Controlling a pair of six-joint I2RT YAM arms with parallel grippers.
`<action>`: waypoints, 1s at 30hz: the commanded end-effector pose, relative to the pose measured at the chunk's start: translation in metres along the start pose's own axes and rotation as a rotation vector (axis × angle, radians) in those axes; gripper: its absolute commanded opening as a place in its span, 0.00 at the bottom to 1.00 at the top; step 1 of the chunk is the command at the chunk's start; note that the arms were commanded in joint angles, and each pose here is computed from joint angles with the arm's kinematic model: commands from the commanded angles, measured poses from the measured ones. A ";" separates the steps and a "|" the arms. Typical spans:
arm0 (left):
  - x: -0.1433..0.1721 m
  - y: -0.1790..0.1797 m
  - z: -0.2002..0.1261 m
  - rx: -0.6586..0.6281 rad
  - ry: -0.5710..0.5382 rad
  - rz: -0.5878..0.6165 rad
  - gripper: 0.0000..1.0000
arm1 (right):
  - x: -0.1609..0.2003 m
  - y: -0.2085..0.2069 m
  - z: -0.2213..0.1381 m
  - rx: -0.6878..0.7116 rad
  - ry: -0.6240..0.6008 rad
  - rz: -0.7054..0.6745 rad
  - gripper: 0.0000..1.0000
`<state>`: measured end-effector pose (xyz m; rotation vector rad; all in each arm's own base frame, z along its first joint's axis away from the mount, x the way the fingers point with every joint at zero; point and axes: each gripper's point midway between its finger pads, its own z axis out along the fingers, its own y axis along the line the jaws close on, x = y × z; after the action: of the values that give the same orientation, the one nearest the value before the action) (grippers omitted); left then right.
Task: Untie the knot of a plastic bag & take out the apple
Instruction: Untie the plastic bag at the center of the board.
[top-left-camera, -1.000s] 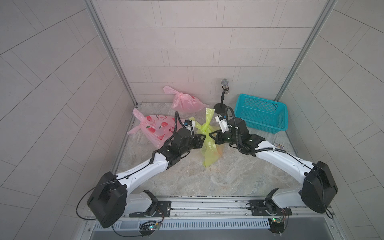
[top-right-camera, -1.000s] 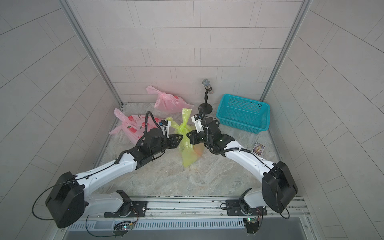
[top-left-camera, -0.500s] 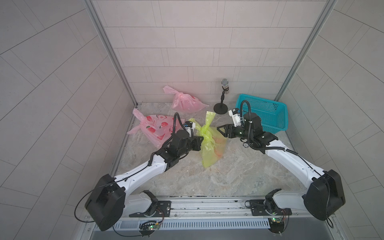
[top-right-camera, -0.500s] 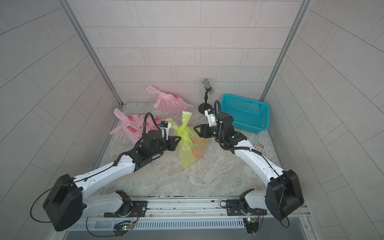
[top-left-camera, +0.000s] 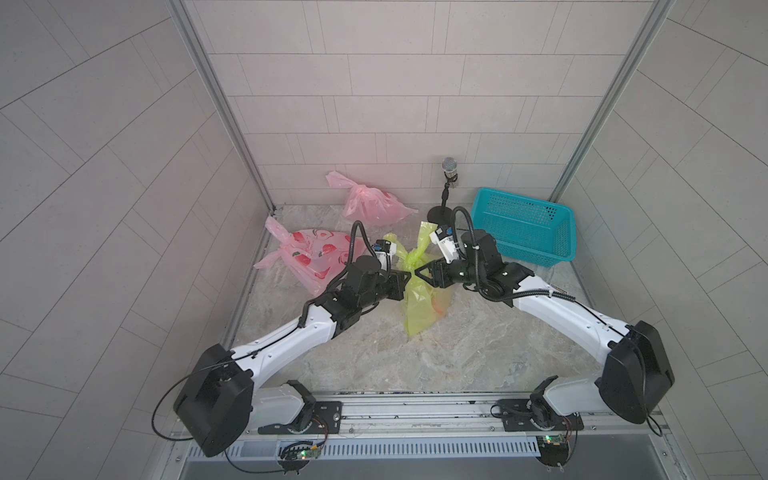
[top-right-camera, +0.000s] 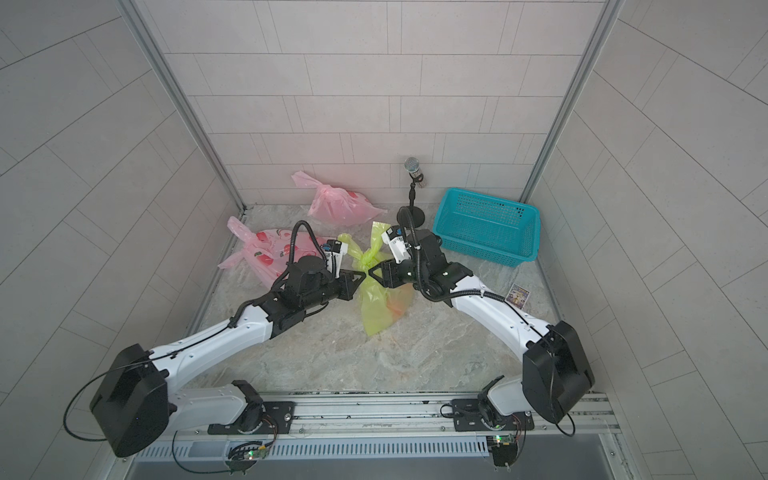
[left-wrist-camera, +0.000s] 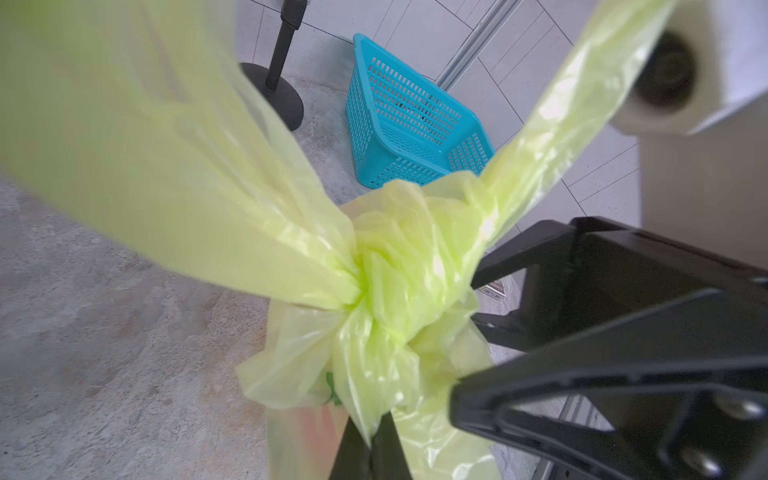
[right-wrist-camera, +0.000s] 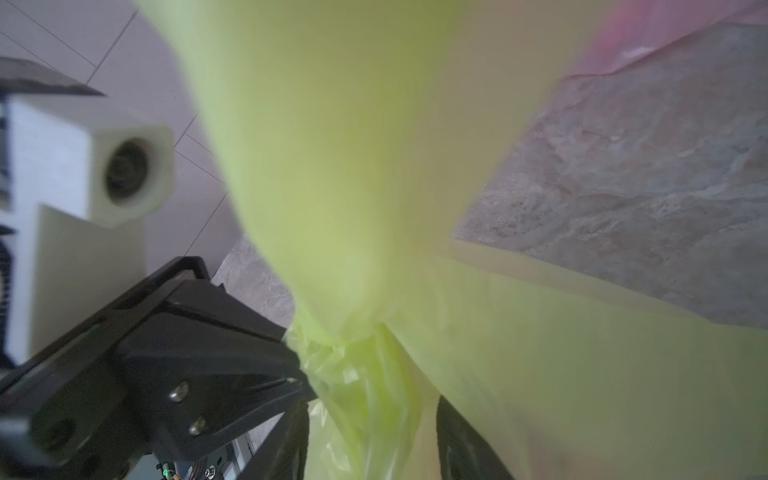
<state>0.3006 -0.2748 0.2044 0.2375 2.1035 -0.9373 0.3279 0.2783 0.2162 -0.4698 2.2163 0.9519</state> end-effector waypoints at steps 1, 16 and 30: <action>-0.009 -0.006 -0.003 0.016 -0.012 0.015 0.00 | -0.007 -0.008 0.007 0.050 -0.006 -0.025 0.41; -0.007 0.038 -0.021 -0.179 -0.041 -0.024 0.00 | -0.021 -0.025 -0.032 0.083 -0.106 0.060 0.00; -0.018 0.102 -0.069 -0.361 -0.165 -0.136 0.00 | 0.006 -0.106 -0.074 0.313 -0.214 0.265 0.00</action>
<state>0.3035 -0.2031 0.2052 0.0478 2.1040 -0.7891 0.3368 0.1966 0.2104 -0.1236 2.1952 0.8857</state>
